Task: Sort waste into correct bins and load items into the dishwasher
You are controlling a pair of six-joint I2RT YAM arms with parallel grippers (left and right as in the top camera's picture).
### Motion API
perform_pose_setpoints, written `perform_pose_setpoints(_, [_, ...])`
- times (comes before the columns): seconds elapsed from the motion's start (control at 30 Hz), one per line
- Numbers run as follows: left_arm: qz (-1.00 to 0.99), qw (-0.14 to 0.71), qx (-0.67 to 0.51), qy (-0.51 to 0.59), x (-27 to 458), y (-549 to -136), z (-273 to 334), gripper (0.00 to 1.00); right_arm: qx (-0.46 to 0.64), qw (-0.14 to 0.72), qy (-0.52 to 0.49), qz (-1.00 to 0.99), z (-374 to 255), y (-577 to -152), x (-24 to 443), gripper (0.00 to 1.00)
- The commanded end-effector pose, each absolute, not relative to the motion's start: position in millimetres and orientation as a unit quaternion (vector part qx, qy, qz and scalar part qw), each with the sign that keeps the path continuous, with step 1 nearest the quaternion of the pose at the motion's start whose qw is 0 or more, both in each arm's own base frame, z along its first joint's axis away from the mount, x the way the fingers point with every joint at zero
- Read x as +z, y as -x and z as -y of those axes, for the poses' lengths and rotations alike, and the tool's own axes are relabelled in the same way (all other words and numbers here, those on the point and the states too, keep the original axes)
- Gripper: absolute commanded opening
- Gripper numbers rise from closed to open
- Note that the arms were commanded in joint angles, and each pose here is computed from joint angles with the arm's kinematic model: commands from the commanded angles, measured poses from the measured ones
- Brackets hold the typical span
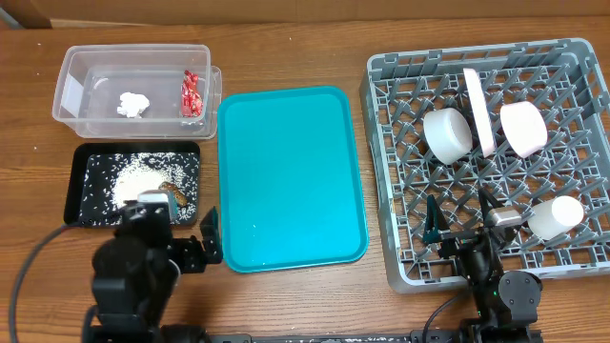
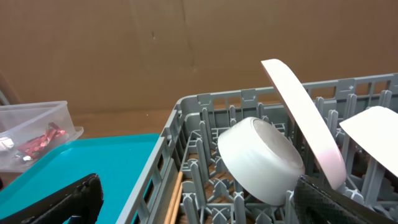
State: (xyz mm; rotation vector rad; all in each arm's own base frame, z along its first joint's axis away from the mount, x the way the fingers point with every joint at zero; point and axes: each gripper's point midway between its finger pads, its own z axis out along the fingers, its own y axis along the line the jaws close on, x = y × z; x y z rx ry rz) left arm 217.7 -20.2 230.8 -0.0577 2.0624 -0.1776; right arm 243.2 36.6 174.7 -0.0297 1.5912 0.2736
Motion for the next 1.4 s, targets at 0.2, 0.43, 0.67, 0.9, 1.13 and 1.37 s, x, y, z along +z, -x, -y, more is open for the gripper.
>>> perform_pose_setpoints(0.2, [-0.760, 0.645, -0.084, 0.002, 218.9, -235.8, 24.8, 1.00, 0.125, 0.692, 0.018, -0.710, -38.6, -242.9, 173.0, 1.00])
perform_pose_setpoints(0.43, [-0.661, 0.747, -0.062, -0.029, 233.0, -236.1, 24.7, 1.00, 0.125, 0.692, 0.018, -0.710, -38.6, -242.9, 173.0, 1.00])
perform_pose_setpoints(0.67, [-0.672, 0.736, -0.066, -0.054, 197.2, -243.2, 32.6, 1.00, 0.125, 0.692, 0.018, -0.710, -38.6, -242.9, 173.0, 1.00])
perform_pose_setpoints(0.9, [-0.727, 0.680, -0.077, -0.057, 158.8, -243.1, 36.4, 1.00, 0.125, 0.692, 0.018, -0.710, -38.6, -242.9, 173.0, 1.00])
perform_pose_setpoints(1.13, [-0.726, 0.681, -0.077, -0.057, 159.4, -243.1, 36.5, 1.00, 0.124, 0.692, 0.018, -0.710, -38.5, -242.9, 173.0, 1.00])
perform_pose_setpoints(1.37, [-0.726, 0.680, -0.077, -0.057, 159.3, -243.1, 36.5, 1.00, 0.125, 0.692, 0.018, -0.710, -38.6, -242.9, 173.0, 1.00])
